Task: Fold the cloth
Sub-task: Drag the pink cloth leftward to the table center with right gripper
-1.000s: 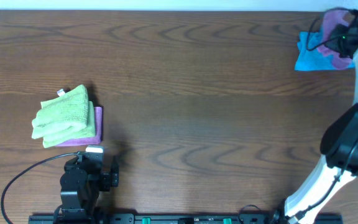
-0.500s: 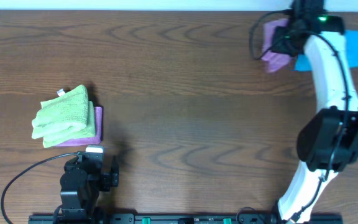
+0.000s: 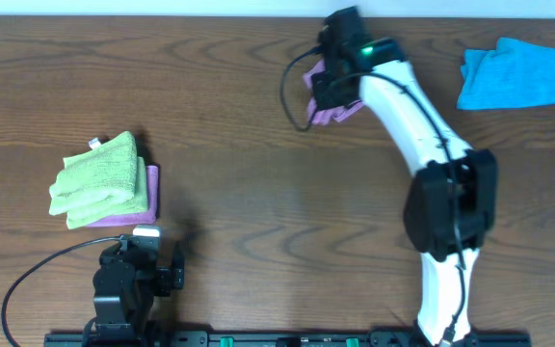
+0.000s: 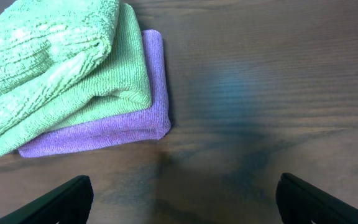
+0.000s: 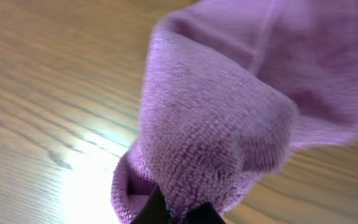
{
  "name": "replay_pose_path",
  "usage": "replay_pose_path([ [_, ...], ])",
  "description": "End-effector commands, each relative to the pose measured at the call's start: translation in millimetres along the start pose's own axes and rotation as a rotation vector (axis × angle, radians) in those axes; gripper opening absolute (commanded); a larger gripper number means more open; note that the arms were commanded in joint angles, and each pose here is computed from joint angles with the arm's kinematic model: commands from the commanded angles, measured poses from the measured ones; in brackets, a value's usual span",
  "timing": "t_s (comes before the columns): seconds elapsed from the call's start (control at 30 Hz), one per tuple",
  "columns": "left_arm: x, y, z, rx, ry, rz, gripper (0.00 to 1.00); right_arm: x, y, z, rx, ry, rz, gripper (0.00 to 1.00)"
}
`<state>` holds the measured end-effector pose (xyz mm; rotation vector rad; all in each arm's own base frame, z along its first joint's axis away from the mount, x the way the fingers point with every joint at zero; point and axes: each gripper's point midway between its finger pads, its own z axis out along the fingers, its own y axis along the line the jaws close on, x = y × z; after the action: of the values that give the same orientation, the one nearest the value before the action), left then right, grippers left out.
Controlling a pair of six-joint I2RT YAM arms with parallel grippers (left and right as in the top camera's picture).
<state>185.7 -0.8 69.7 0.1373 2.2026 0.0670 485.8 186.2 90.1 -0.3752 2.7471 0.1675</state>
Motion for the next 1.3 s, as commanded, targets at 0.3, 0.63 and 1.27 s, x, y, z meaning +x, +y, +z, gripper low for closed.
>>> replay_pose_path([
  [0.3,8,0,3,-0.001,0.025,0.013,0.95,28,126,61,-0.162,0.032,-0.209,0.10],
  [0.63,9,0,2,-0.001,0.026,0.013,0.95,16,144,35,-0.184,-0.032,-0.207,0.88],
  [1.27,8,0,3,-0.001,0.025,0.013,0.95,20,28,-32,0.137,0.033,-0.142,0.98],
])
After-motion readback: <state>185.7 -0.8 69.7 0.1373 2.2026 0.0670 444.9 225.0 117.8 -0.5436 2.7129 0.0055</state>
